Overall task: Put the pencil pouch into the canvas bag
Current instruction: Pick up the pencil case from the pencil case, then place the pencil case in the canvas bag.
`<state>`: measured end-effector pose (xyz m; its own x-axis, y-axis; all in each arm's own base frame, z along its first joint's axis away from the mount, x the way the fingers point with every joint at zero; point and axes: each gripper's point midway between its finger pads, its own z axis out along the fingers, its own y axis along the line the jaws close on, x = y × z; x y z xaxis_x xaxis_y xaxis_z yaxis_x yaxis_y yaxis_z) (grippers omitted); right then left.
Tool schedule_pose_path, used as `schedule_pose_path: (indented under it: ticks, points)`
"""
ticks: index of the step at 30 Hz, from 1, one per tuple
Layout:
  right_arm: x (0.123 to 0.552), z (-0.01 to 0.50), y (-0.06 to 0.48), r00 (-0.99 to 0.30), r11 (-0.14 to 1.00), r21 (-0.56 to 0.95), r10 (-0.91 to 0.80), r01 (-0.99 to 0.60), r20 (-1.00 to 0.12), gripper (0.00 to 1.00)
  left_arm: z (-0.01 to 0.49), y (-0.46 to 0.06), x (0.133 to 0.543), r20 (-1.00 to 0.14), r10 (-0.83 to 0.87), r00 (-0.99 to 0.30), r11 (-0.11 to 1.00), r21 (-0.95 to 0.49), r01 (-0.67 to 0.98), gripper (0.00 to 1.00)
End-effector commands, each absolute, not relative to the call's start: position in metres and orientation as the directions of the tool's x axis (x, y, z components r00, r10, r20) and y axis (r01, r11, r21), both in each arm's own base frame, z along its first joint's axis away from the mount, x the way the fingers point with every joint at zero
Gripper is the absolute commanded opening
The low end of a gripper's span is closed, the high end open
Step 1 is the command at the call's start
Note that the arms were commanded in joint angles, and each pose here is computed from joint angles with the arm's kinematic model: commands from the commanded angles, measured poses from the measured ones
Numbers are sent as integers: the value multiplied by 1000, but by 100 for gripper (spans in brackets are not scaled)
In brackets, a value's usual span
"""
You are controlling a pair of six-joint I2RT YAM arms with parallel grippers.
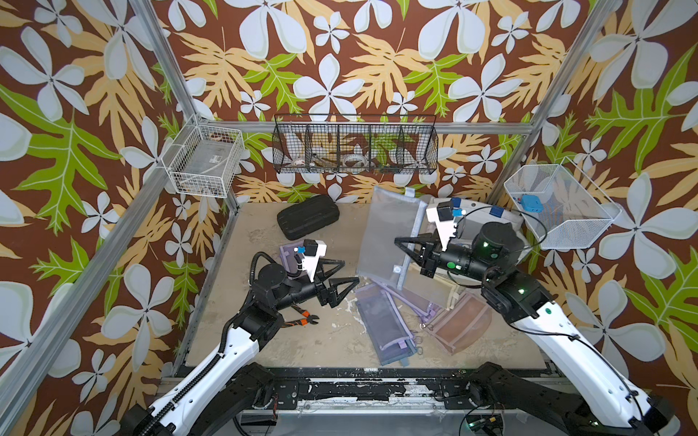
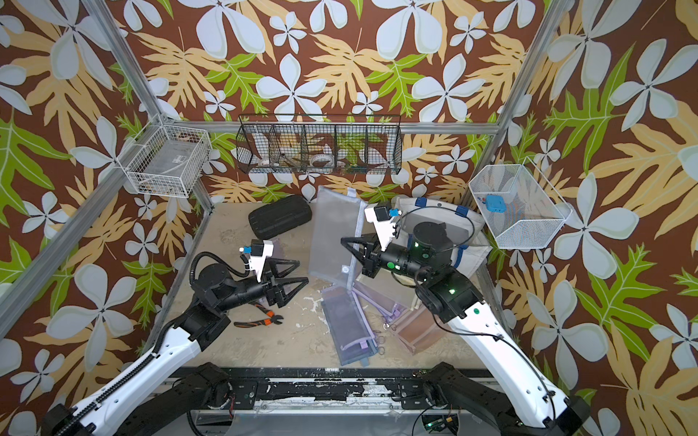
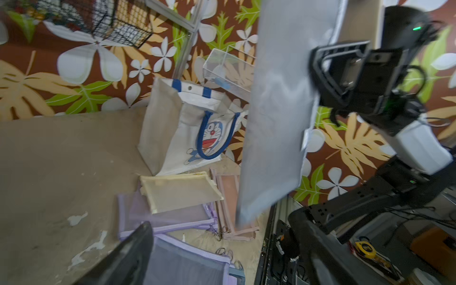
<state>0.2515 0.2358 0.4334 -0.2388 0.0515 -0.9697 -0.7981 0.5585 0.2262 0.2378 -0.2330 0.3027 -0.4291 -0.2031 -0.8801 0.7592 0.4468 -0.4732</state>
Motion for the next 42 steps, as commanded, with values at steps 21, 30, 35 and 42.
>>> schedule_pose_path:
  ticks: [21, 30, 35, 42]
  points:
    - [393, 401, 27, -487, 532, -844, -754, -61, -440, 0, 260, -231, 219, -726, -286, -626, 344, -687, 640, 98]
    - [420, 353, -7, -600, 318, -933, -784, -170, -159, 0, 280, -233, 201, -744, -308, -593, 289, -667, 687, 97]
    - [433, 317, -4, -598, 327, -906, -794, -268, -110, 0, 285, -237, 193, -765, -292, -574, 294, -643, 707, 97]
    - [440, 278, -21, -629, 370, -859, -774, -354, -74, 0, 291, -235, 196, -800, -270, -536, 364, -600, 712, 95]
